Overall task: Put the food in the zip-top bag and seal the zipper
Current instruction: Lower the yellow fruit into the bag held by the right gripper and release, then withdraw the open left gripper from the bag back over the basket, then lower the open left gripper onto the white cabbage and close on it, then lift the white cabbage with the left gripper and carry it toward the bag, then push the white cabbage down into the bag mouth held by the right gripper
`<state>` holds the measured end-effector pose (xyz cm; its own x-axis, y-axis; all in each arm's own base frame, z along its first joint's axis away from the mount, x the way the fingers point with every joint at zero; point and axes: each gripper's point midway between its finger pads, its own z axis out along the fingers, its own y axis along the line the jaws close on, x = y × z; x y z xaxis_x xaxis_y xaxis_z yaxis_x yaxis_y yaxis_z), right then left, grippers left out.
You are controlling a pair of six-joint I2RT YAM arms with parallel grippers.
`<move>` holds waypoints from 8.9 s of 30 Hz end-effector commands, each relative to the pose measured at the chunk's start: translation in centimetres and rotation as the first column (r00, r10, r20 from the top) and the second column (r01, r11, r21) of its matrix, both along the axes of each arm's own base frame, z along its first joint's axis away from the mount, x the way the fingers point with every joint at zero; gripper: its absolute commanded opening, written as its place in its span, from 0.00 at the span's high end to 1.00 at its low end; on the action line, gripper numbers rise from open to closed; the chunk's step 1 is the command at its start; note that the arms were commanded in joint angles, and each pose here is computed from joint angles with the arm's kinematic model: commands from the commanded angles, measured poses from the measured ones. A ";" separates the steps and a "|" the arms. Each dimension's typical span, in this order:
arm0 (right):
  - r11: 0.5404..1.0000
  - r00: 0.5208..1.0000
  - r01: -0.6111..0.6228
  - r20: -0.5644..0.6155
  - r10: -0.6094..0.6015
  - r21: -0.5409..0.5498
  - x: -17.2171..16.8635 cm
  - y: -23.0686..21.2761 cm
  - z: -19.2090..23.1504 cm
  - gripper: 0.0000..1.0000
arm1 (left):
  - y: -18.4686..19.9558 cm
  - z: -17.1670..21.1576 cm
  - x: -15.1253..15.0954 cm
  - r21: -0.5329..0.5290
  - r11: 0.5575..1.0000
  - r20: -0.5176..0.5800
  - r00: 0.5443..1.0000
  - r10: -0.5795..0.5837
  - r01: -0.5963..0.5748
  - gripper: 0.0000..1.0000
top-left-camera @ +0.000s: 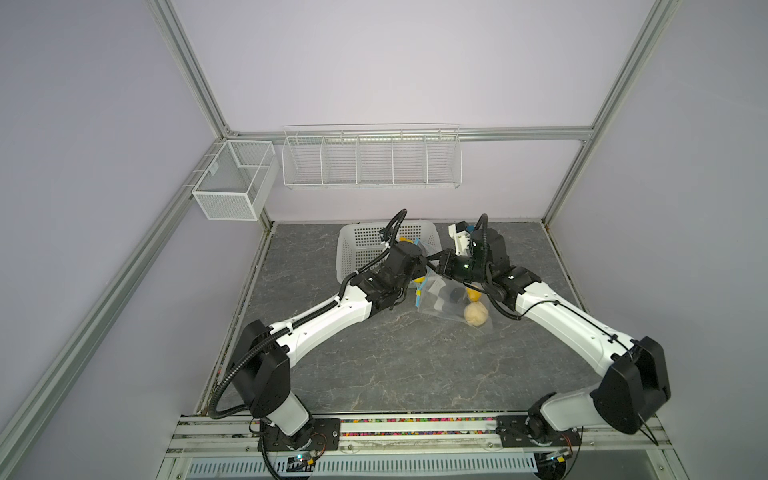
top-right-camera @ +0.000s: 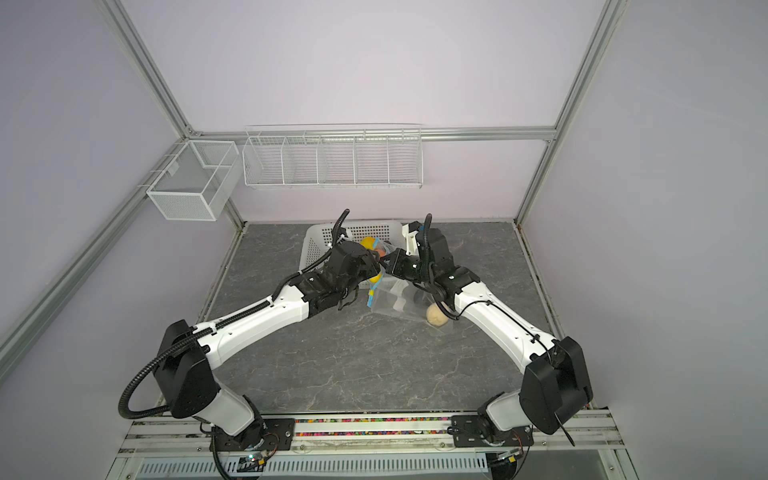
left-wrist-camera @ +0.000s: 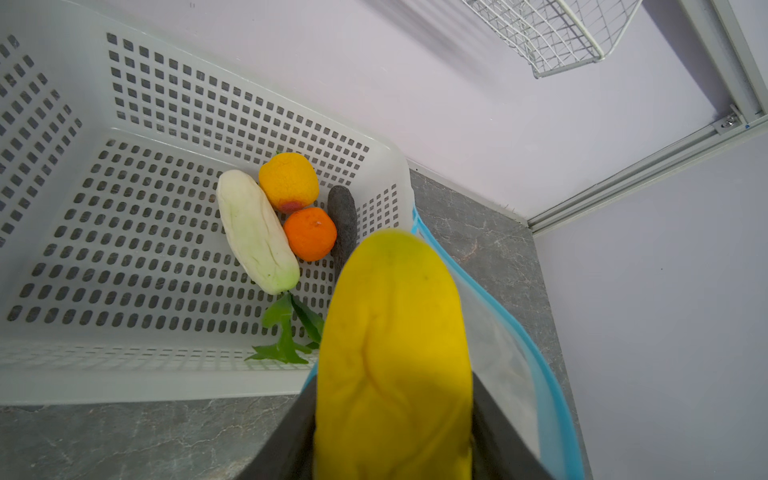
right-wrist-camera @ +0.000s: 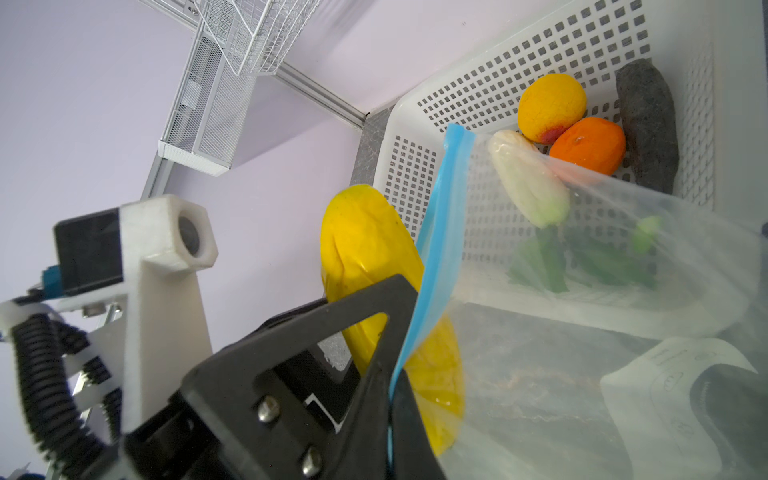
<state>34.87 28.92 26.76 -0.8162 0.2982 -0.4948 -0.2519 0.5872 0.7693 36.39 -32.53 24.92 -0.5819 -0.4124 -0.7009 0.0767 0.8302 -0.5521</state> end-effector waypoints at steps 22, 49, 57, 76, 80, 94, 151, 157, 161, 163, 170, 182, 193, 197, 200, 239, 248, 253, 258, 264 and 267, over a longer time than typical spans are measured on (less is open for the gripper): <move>1.000 1.000 0.003 0.020 -0.003 0.006 0.1 -0.3 0.6 0.93 | -0.2 2.4 -0.7 -0.020 0.999 0.043 0.998 -0.044 0.045 0.42; 0.985 0.998 0.063 0.010 -0.062 -0.160 -0.4 -4.2 -3.3 0.94 | 7.9 -6.6 4.7 0.383 0.920 -0.363 0.929 0.067 0.084 0.09; 0.988 0.998 0.045 -0.026 -0.049 -0.149 0.4 -4.1 -4.5 0.94 | 8.0 -11.1 9.1 0.456 0.884 -0.465 0.874 0.141 0.100 0.08; 0.985 0.996 0.068 -0.052 -0.077 -0.161 1.4 -4.9 -5.6 0.94 | 7.7 -14.1 11.8 0.338 0.934 -0.516 0.853 0.079 0.118 0.15; 0.982 0.995 0.067 -0.058 -0.079 -0.175 1.8 -5.1 -5.9 0.93 | 7.1 -15.0 13.0 0.346 0.930 -0.526 0.846 0.083 0.123 0.17; 0.990 0.995 0.037 -0.088 -0.050 -0.137 3.0 -4.8 -6.8 0.94 | 4.8 -18.5 14.0 0.269 0.949 -0.574 0.818 0.020 0.166 0.24; 0.997 0.996 0.029 -0.087 -0.035 -0.066 2.8 -4.1 -6.3 0.93 | 7.9 -19.0 15.0 0.399 0.874 -0.568 0.823 0.000 0.275 0.44; 0.998 0.996 0.024 -0.087 -0.029 -0.063 2.7 -3.9 -6.3 0.93 | 8.0 -19.9 14.1 0.387 0.876 -0.602 0.799 0.002 0.289 0.40; 0.998 0.996 0.024 -0.087 -0.029 -0.063 2.7 -3.9 -6.2 0.94 | 7.9 -19.9 13.4 0.361 0.887 -0.612 0.791 -0.007 0.287 0.34; 0.998 0.996 0.025 -0.086 -0.030 -0.066 2.7 -3.9 -6.3 0.93 | 7.5 -20.0 12.9 0.334 0.898 -0.618 0.786 -0.022 0.288 0.28; 0.998 0.995 0.020 -0.095 -0.027 -0.066 2.5 -3.9 -6.7 0.93 | 7.4 -21.0 12.3 0.336 0.900 -0.632 0.775 -0.003 0.277 0.30; 0.997 0.995 0.019 -0.093 -0.026 -0.074 2.2 -4.0 -6.4 0.93 | 8.0 -18.8 14.0 0.392 0.887 -0.577 0.816 0.032 0.242 0.52; 0.997 0.995 0.022 -0.097 -0.029 -0.079 2.3 -4.1 -6.6 0.93 | 7.9 -18.3 13.9 0.385 0.890 -0.576 0.817 0.023 0.246 0.61; 0.996 0.996 0.022 -0.085 -0.029 -0.086 2.4 -4.2 -6.3 0.93 | 7.6 -16.5 13.3 0.354 0.900 -0.581 0.814 0.000 0.253 0.64; 0.996 0.997 0.020 -0.072 -0.026 -0.091 2.5 -4.1 -5.9 0.94 | 7.5 -14.2 12.5 0.327 0.909 -0.579 0.815 -0.024 0.258 0.65; 0.844 0.925 -0.090 0.271 0.268 -0.528 -1.9 -5.2 3.3 0.93 | 6.2 8.4 -7.4 -0.217 0.855 -0.442 0.734 -0.516 0.470 0.68; 0.855 0.871 -0.136 0.350 0.344 -0.501 -2.3 -3.8 3.4 0.93 | 3.4 8.7 -12.1 -0.427 0.736 -0.405 0.617 -0.675 0.525 0.68; 0.854 0.832 -0.160 0.397 0.387 -0.496 -2.5 -2.8 3.3 0.93 | 1.9 9.7 -13.5 -0.504 0.667 -0.371 0.560 -0.741 0.549 0.68; 0.839 0.787 -0.155 0.448 0.424 -0.522 -2.6 -2.4 3.4 0.93 | 1.1 9.5 -14.4 -0.565 0.625 -0.373 0.510 -0.775 0.538 0.68; 0.835 0.708 -0.123 0.542 0.453 -0.537 -3.5 -2.4 4.4 0.93 | 0.7 8.2 -14.2 -0.589 0.625 -0.400 0.487 -0.776 0.513 0.68; 0.834 0.675 -0.108 0.576 0.461 -0.540 -4.0 -2.4 4.8 0.93 | 0.5 7.4 -13.9 -0.589 0.630 -0.412 0.483 -0.773 0.506 0.68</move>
<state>31.26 26.07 29.14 -0.3639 -0.2836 -0.8872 -0.7576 0.6442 0.1048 22.46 -31.50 32.39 -0.9924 0.1223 -0.0155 0.0685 0.4425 -0.8941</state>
